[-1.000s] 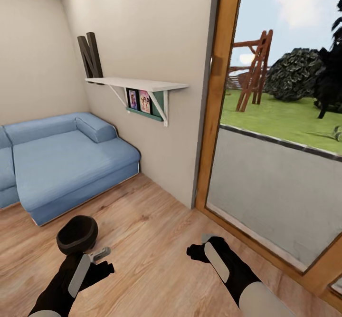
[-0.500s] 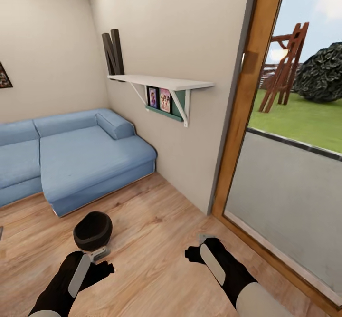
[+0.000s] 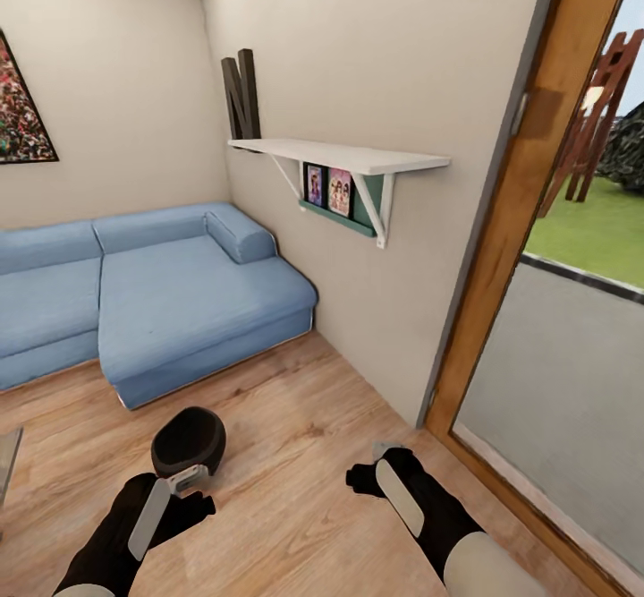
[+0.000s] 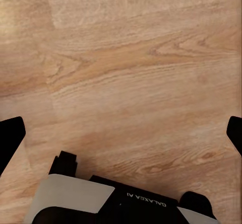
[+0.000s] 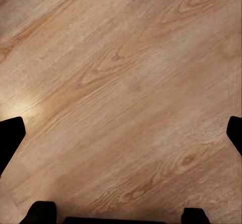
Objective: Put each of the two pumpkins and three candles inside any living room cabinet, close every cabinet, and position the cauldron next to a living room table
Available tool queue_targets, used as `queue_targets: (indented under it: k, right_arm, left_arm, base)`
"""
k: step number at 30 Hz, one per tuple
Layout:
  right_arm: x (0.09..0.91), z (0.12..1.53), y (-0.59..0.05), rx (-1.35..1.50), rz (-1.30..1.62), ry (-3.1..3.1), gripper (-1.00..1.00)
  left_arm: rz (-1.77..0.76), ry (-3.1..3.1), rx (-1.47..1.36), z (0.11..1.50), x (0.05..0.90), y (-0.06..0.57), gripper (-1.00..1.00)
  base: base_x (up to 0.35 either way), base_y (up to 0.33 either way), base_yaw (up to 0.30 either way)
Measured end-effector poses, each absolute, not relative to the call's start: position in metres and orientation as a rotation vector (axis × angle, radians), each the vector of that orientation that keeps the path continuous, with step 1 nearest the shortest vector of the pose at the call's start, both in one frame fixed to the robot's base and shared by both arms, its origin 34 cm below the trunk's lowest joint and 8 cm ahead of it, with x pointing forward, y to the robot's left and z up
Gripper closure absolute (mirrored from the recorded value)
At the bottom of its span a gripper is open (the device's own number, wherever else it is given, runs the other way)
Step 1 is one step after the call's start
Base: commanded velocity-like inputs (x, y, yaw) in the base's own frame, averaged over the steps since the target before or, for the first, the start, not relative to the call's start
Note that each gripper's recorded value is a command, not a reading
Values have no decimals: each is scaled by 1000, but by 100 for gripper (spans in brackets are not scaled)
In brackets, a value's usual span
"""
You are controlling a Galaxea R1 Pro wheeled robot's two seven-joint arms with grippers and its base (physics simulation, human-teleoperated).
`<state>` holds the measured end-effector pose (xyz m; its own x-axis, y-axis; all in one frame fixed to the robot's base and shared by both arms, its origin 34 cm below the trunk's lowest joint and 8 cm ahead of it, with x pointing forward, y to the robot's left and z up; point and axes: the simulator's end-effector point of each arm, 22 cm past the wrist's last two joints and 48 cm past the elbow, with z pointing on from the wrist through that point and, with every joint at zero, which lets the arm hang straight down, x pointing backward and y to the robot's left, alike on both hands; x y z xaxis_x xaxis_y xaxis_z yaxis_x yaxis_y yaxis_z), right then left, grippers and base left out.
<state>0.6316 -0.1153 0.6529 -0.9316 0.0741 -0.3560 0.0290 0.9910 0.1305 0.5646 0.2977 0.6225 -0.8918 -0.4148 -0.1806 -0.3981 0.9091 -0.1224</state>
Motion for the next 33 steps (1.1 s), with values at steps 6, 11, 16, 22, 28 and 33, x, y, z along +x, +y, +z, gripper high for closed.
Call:
queue_targets:
  k: [6,11,16,22,28,33]
  right_arm:
    - [632,653,-115,70,167,2766,-100]
    - [632,653,-115,67,167,2766,-100]
    - [632,653,-115,66,164,2766,-100]
    - [632,653,-116,66,164,2766,-100]
    - [631,653,-115,65,163,2767,-100]
    - [631,652,-115,64,163,2769,-100]
  left_arm:
    - [-121,2869,-618,623,565,298,-100]
    - [-121,2870,-618,622,565,298,-100]
    - [-121,2870,-618,622,565,298,-100]
    - [-121,2869,-618,623,565,298,-100]
    - [-119,2871,-613,622,565,297,-100]
    - [-119,2872,-613,622,564,297,-100]
  base:
    - [328,0,287]
    - [285,0,291]
    - [254,0,292]
    - [183,0,292]
    - [17,0,292]
    - [1,0,292]
